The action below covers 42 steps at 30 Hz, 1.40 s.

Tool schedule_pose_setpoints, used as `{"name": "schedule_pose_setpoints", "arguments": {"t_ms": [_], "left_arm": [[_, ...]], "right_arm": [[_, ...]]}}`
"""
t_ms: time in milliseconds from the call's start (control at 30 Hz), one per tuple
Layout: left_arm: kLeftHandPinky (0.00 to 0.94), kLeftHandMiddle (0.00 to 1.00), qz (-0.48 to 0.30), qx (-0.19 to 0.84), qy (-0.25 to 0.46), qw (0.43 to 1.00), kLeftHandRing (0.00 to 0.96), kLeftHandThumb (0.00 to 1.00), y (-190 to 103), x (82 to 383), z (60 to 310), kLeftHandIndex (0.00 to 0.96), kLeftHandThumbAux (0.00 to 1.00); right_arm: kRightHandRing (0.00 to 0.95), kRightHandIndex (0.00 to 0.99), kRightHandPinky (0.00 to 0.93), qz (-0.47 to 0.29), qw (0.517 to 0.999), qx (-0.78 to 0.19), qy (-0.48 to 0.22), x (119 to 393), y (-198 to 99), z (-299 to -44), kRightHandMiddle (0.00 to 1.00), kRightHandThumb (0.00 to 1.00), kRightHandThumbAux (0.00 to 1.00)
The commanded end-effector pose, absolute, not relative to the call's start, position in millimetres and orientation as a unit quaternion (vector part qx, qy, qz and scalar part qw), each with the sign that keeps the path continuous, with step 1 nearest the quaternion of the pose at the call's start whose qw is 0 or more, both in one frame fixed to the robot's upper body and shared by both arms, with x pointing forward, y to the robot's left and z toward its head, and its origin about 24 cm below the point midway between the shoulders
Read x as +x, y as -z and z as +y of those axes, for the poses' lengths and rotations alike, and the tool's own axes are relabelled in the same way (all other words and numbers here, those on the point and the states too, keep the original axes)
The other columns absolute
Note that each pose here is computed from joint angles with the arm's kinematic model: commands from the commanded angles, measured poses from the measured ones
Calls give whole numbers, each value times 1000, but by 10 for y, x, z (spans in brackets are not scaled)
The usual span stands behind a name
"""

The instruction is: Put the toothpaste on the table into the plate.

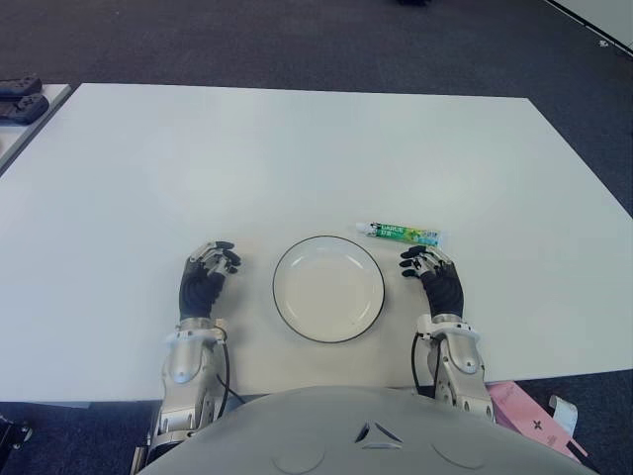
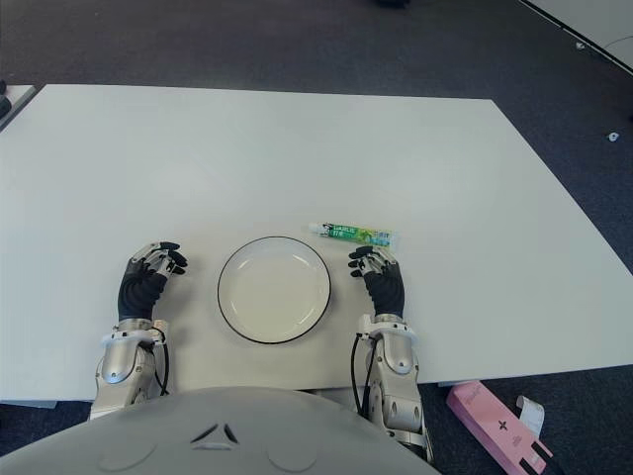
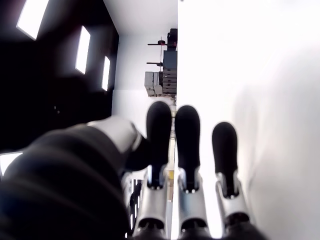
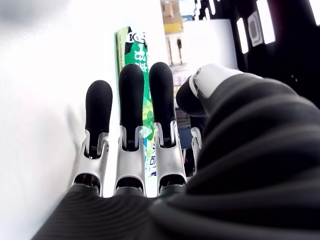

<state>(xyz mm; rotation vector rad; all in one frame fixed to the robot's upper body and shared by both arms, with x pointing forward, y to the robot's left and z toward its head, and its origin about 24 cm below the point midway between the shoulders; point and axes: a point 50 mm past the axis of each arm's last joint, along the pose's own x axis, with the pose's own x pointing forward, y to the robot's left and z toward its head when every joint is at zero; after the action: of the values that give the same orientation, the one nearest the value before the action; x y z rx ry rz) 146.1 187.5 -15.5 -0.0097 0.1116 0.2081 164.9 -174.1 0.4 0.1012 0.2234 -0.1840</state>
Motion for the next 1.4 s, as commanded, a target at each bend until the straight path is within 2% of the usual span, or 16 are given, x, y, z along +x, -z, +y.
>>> {"name": "schedule_pose_setpoints", "arguments": {"t_ms": [33,833,967,1167,1300,1400], "left_arm": [[510,557,64,-7,-99,993,537,699,194,1454,1868,431,720],[509,563,57,-6,-91,994,537,698,189,1451,1845,431,720],[512,563,57,-7,-90,994,538,698,194,1457,1842,431,720],[518,565,60,-9,-90,994,541,699,202,1470,1826,431,720],[514,564,59,-10,-91,994,540,700,207,1478,1822,431,719],[512,563,55,-11,-91,994,540,700,208,1482,1816,431,719]], "right_arm": [[495,429,508,113,988,51,90,1654,14,-1736,496,708,723],[489,429,502,115,988,47,87,1664,8,-1760,496,707,723],[492,429,504,92,991,41,86,1699,-55,-1801,497,707,723],[490,430,491,27,997,2,78,1924,-329,-2010,495,708,723],[484,426,487,-24,996,-56,58,2050,-486,-2071,490,705,724],[460,420,463,-76,987,-138,20,2099,-639,-2071,465,704,724]]}}
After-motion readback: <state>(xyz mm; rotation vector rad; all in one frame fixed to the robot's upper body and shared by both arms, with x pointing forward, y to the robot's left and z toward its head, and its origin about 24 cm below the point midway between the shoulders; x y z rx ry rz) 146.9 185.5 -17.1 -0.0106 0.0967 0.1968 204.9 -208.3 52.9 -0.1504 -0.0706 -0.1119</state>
